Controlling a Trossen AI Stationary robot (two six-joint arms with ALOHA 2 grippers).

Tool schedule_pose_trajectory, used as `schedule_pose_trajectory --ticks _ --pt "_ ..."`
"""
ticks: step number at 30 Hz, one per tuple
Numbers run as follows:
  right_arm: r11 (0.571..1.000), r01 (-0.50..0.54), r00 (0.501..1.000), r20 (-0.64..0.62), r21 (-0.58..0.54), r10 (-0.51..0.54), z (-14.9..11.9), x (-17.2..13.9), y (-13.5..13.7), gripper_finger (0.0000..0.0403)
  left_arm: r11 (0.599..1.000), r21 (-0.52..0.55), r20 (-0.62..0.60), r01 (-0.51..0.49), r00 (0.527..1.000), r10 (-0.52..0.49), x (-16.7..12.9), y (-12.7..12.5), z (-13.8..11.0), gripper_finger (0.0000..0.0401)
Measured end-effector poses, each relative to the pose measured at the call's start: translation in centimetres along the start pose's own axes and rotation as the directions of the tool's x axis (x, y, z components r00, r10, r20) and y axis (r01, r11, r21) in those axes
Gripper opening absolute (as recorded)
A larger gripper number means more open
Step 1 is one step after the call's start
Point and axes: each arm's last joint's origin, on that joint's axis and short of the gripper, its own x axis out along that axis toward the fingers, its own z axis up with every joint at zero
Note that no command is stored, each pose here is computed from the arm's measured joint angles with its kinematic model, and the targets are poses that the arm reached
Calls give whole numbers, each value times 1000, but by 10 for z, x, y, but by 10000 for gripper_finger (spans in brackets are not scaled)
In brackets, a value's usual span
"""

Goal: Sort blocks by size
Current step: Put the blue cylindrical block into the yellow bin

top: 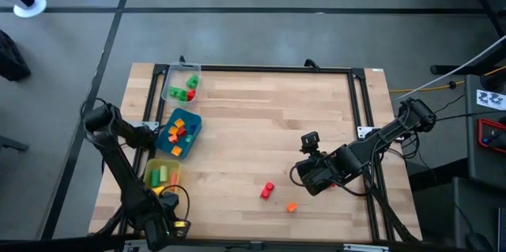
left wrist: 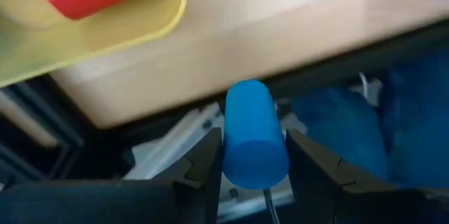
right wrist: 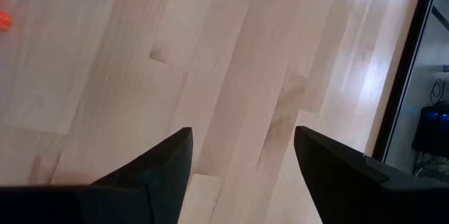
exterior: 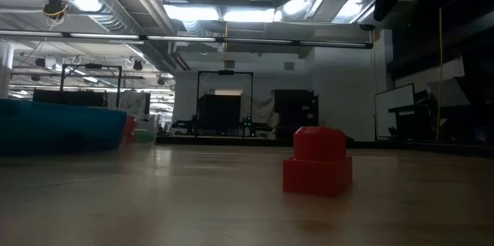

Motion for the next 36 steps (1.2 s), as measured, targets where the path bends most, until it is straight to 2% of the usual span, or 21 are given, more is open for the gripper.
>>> schedule_pose_trajectory --ticks 6,13,16,20,26,32,36 --pt "1000 0 1000 0 -9 0 0 0 0 250 999 1 -31 39 999 -38 -35 6 7 118" --pt "1000 1 1000 5 -27 0 1 0 0 250 997 -10 -45 76 996 -77 -79 17 25 118" --pt "999 1 1000 9 -44 0 1 0 0 250 999 -5 -18 54 998 -54 -94 26 36 122" --pt "999 -1 1000 31 -33 2 3 0 0 250 999 -28 51 -24 998 26 -108 42 50 126" --pt "1000 -2 999 36 -30 4 4 0 0 250 990 -72 129 -117 984 126 -110 52 59 127" --pt "1000 -5 998 56 -20 6 6 0 1 250 987 -40 156 -156 975 160 -99 56 63 130" --pt "1000 -9 996 93 -1 9 10 0 1 250 983 -39 167 -177 969 181 -93 59 66 149"
